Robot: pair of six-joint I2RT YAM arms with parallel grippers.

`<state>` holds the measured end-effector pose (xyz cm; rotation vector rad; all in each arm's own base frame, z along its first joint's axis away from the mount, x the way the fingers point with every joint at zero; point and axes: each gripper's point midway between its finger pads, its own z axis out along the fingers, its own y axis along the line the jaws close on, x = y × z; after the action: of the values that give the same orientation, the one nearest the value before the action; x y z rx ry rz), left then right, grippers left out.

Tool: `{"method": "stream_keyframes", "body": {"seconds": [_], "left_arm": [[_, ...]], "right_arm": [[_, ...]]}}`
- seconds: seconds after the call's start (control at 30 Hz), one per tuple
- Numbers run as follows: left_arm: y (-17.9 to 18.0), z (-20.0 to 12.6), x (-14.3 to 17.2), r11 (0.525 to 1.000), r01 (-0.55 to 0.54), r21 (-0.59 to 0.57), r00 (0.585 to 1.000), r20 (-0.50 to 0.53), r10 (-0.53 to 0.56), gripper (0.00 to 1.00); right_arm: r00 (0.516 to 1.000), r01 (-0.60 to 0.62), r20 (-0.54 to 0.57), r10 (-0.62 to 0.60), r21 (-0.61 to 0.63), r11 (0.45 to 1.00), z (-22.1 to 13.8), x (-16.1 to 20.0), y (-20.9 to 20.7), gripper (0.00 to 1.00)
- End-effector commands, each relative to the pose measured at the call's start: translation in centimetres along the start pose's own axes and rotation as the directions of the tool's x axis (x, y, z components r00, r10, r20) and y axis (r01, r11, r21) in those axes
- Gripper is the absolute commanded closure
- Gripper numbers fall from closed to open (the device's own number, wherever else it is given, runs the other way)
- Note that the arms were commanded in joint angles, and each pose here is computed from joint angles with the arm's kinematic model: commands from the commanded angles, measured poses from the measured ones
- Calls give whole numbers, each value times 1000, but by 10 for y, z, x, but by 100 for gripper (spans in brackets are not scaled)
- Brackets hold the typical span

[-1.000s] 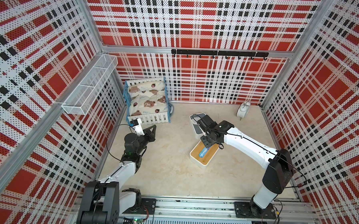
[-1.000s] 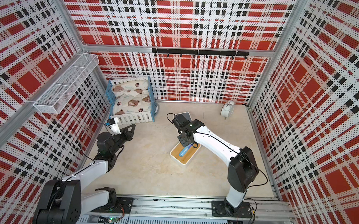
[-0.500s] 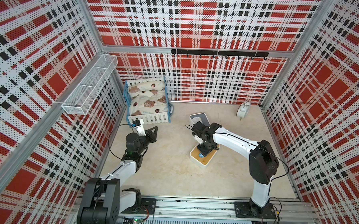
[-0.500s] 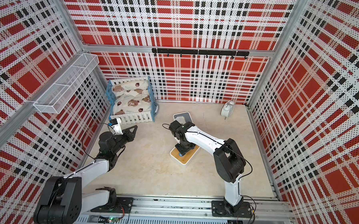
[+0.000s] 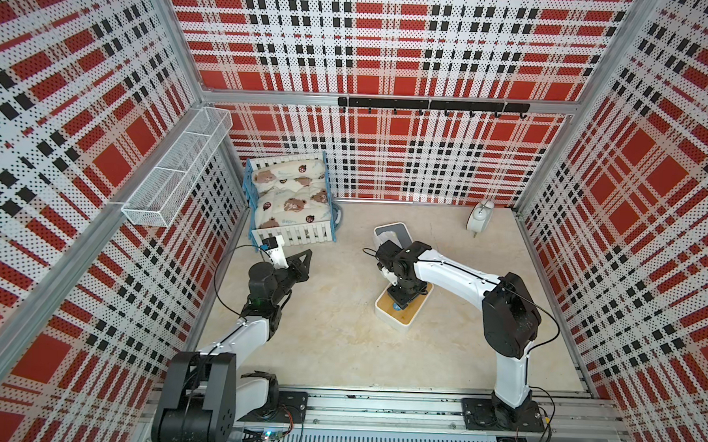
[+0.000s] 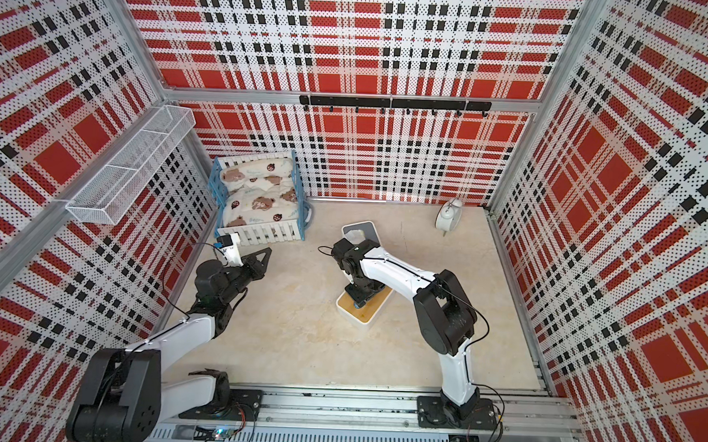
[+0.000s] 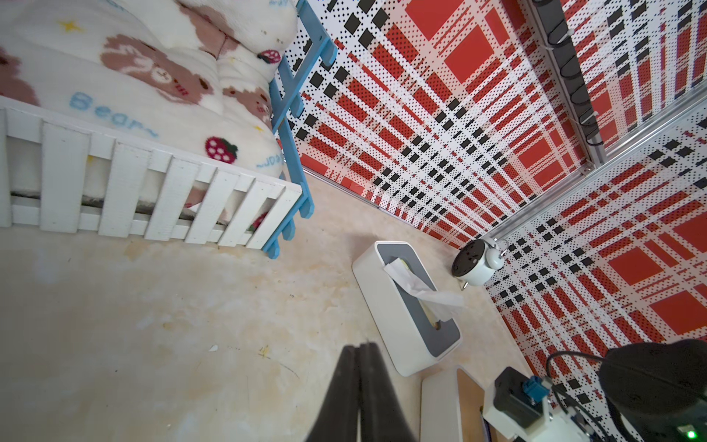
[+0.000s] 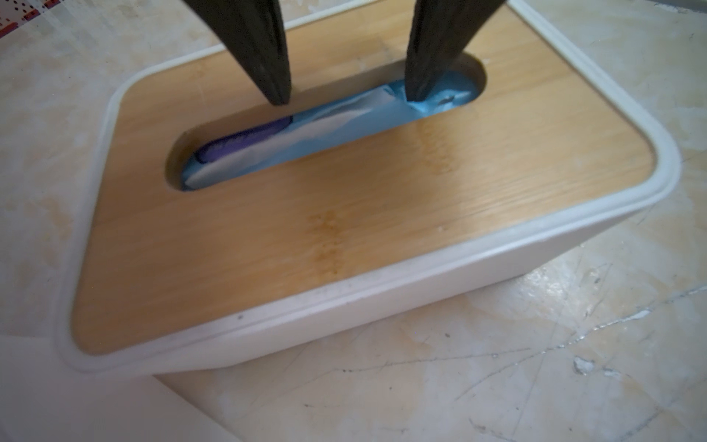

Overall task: Put the tissue paper into the tissue box
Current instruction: Adjust the tissue box at the center of the board.

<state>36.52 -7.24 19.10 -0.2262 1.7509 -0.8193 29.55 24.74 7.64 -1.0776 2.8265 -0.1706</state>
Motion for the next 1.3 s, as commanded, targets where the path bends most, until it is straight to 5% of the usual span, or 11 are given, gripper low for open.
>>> {"method": "stream_keyframes", "body": {"seconds": [0.0, 0.23, 0.4, 0.5, 0.97, 1.27], "left_arm": [[-24, 14, -7, 997, -31, 73, 999, -19, 33, 91], [-89, 74, 38, 971, -100, 219, 948, -275, 160, 87], [-122, 98, 77, 940, -238, 243, 853, -410, 322, 79], [-130, 103, 84, 932, -271, 240, 835, -423, 352, 79], [-83, 97, 114, 938, -329, 104, 800, -497, 336, 81], [-71, 91, 116, 935, -349, 67, 799, -499, 335, 82]], "right_arm": [[987, -63, 150, 62, 3, 998, -40, -11, -10, 46], [831, -291, 442, 337, -171, 941, -106, -12, -51, 45], [750, -402, 431, 502, -306, 863, -89, 9, -83, 48], [725, -444, 384, 572, -373, 814, -67, 18, -92, 51], [819, -475, 146, 555, -372, 798, 24, 26, -81, 71], [867, -363, 162, 471, -441, 821, 31, -30, -58, 73]]}}
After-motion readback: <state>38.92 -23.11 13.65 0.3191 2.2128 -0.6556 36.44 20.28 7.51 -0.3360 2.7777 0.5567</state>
